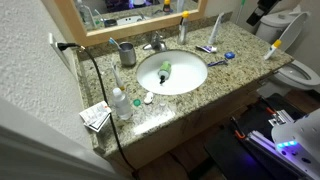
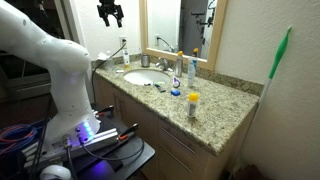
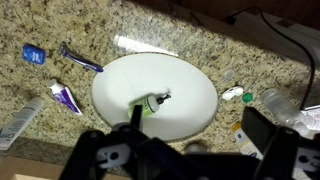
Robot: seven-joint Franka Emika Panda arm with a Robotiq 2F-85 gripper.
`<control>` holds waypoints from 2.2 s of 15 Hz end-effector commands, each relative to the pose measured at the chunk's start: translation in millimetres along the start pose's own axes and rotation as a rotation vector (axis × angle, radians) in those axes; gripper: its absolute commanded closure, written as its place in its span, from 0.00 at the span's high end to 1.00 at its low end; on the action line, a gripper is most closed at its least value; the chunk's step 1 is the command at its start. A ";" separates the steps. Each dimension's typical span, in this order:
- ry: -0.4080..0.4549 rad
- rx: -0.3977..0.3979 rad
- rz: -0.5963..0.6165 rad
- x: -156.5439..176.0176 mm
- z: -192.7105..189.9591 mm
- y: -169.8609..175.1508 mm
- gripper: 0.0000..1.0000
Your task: Remove the pump bottle from the sink and place it on the right side of the countertop
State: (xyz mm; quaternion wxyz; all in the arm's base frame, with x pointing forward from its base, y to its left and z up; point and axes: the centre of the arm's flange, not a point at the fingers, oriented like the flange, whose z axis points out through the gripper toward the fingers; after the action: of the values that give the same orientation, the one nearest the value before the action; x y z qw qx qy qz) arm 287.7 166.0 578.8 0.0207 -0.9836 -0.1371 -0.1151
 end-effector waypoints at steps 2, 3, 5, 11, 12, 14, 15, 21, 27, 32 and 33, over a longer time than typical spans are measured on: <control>0.000 0.000 0.000 0.0 0.0 0.0 1.00; 0.000 0.000 0.000 0.0 0.0 0.0 1.00; 0.000 0.000 0.000 0.0 0.0 0.0 1.00; -0.206 0.000 0.257 15.4 -54.8 -41.9 1.00; -0.231 0.029 0.303 14.1 -59.6 -50.1 1.00; -0.189 0.061 0.420 21.6 -95.1 -75.8 1.00; -0.177 0.076 0.476 27.2 -115.0 -90.1 1.00; -0.241 -0.023 0.508 26.4 -68.4 -84.9 1.00; -0.179 0.023 0.709 69.0 87.1 -60.0 1.00; -0.202 0.027 0.694 67.5 82.6 -57.3 1.00; -0.191 0.031 0.690 66.9 76.3 -59.7 1.00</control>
State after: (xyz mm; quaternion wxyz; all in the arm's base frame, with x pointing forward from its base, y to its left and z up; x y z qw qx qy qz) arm 350.7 246.8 521.0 0.0607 -0.9779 0.1997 -0.0073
